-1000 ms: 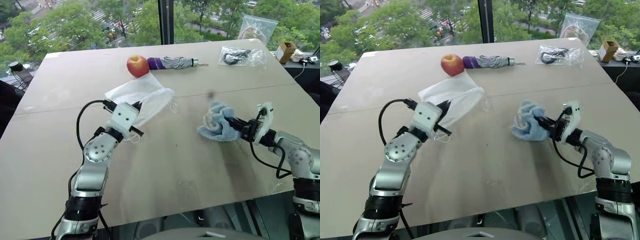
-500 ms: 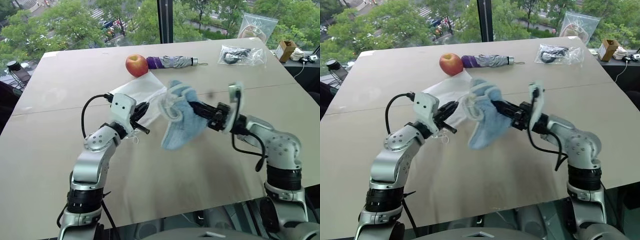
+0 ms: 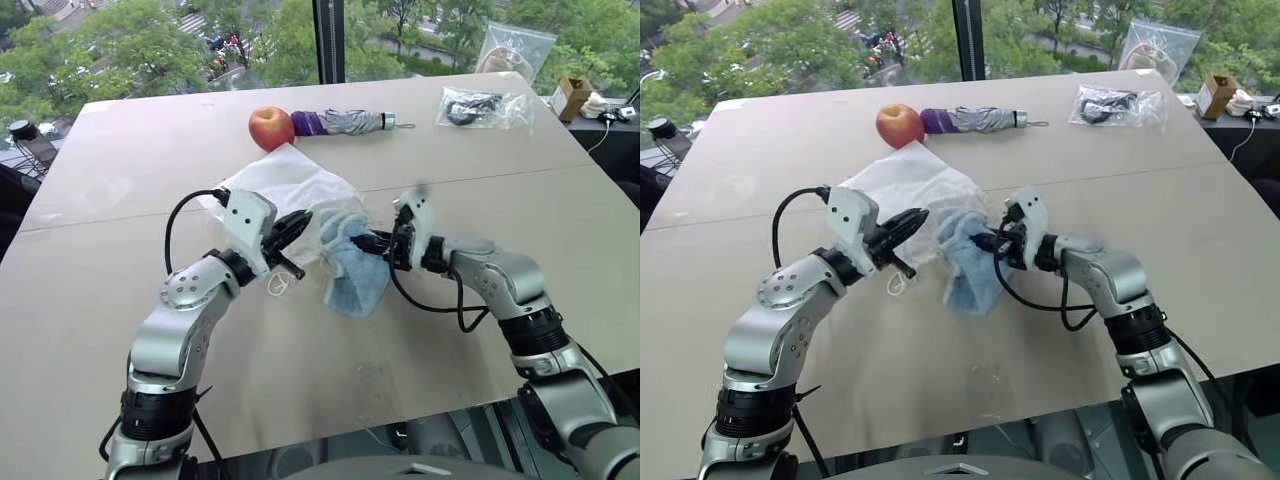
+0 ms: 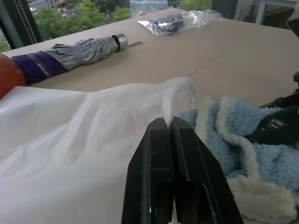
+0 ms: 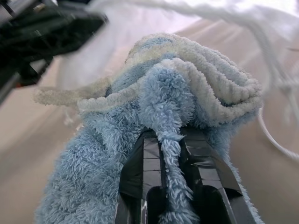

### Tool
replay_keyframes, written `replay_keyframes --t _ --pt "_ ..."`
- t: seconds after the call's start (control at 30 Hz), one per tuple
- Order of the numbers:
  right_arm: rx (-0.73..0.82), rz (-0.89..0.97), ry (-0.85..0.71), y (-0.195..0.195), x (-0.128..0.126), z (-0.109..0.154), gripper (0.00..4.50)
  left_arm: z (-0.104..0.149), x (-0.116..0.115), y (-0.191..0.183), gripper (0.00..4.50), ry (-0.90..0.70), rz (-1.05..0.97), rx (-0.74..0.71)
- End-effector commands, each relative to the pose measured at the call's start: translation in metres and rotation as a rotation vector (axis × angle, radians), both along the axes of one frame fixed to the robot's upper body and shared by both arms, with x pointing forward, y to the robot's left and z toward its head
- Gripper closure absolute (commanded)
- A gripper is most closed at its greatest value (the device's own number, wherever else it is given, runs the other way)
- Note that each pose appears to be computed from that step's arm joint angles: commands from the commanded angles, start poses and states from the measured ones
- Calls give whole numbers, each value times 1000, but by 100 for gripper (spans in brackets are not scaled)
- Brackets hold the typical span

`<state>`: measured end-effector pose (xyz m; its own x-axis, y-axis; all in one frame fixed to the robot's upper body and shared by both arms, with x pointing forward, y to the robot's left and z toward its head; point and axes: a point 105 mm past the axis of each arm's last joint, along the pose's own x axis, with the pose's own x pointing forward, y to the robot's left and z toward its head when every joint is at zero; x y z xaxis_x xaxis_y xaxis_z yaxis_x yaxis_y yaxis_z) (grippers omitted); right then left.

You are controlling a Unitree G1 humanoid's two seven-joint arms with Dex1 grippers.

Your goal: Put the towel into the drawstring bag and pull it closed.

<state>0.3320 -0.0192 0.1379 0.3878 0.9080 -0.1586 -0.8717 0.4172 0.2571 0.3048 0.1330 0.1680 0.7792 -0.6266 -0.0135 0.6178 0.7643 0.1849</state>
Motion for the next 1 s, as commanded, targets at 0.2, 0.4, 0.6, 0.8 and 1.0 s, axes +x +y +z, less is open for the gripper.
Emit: replay_keyframes --t 0.2,0.4,0.6,0.8,1.0 --pt "257 -32 104 28 8 38 442 3 -26 -26 450 12 -180 -14" --pt "546 -129 399 45 19 45 442 0 -33 -33 450 35 -216 -27" --pt "915 -142 726 56 23 72 442 -4 -33 -32 450 50 -213 -19" --pt "663 -237 625 52 19 53 254 -7 -16 -11 450 52 -93 -23" --pt "379 -307 433 19 17 16 254 -3 1 19 450 34 39 -69"
